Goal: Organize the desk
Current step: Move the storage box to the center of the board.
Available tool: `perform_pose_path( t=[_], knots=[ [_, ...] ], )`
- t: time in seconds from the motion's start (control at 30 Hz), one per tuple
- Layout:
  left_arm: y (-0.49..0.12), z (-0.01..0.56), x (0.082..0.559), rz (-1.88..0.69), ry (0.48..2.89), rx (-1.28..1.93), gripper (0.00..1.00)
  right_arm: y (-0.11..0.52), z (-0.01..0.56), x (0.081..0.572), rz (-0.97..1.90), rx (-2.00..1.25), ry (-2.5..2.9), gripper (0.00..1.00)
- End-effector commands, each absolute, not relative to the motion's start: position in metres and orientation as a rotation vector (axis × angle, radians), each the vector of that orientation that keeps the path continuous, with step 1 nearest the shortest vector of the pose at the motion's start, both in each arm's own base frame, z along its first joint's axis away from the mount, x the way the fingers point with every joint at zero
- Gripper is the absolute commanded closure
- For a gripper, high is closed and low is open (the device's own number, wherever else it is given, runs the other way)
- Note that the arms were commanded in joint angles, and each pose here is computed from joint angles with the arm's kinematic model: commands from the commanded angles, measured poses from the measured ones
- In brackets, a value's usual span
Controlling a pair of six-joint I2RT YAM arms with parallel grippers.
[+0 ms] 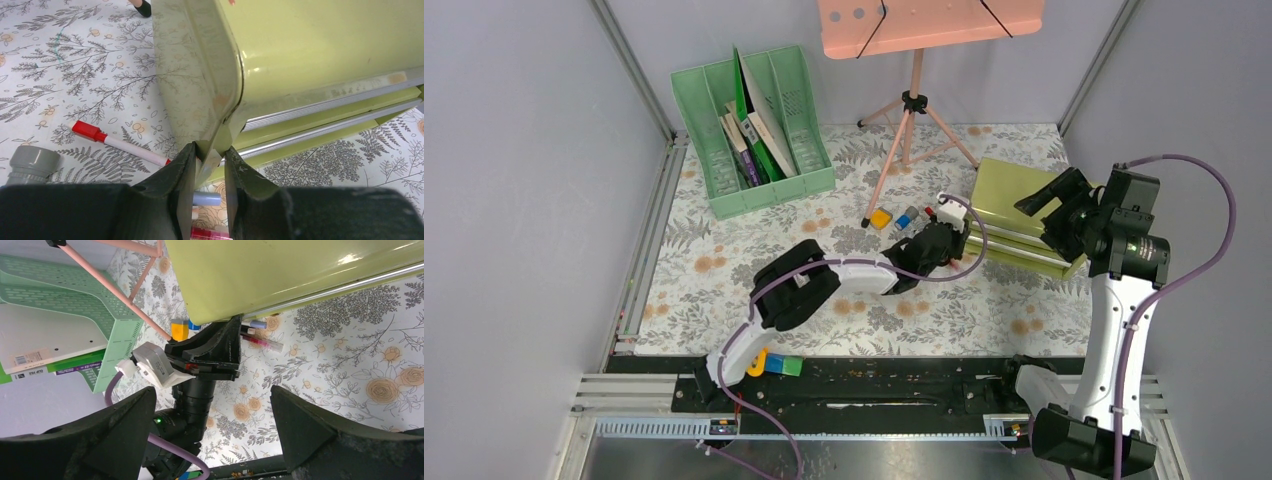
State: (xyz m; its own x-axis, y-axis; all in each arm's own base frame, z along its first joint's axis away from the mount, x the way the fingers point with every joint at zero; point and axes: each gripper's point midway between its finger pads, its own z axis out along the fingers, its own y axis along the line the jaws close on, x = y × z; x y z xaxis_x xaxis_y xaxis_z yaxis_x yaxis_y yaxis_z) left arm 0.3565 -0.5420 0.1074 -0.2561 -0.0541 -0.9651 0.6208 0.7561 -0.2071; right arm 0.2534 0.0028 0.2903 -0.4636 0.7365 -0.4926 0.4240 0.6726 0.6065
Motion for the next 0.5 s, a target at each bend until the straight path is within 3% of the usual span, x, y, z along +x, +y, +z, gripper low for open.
perform_pose_path(
  t=[0.0, 0.07, 0.13, 0.27, 0.47],
  knots=[
    [-0.523, 0.18, 0.387, -0.718, 1.629, 0.299, 0.85, -0.002, 0.285, 0.26, 0.488, 0.863, 2.137, 0.09],
    [-0.524, 0.191, 0.383, -0.752, 1.594, 0.323, 0.63, -0.002, 0.284, 0.263, 0.491, 0.86, 2.141, 0.09],
    [-0.527, 0.204, 0.374, -0.805, 1.558, 0.361, 0.51, -0.003, 0.284, 0.267, 0.489, 0.857, 2.144, 0.09],
    [-0.526, 0.224, 0.349, -0.947, 1.552, 0.374, 0.38, -0.007, 0.285, 0.274, 0.474, 0.841, 2.152, 0.09],
    [-0.516, 0.234, 0.309, -1.255, 1.636, 0.225, 0.33, -0.014, 0.294, 0.29, 0.452, 0.817, 2.155, 0.09]
  ],
)
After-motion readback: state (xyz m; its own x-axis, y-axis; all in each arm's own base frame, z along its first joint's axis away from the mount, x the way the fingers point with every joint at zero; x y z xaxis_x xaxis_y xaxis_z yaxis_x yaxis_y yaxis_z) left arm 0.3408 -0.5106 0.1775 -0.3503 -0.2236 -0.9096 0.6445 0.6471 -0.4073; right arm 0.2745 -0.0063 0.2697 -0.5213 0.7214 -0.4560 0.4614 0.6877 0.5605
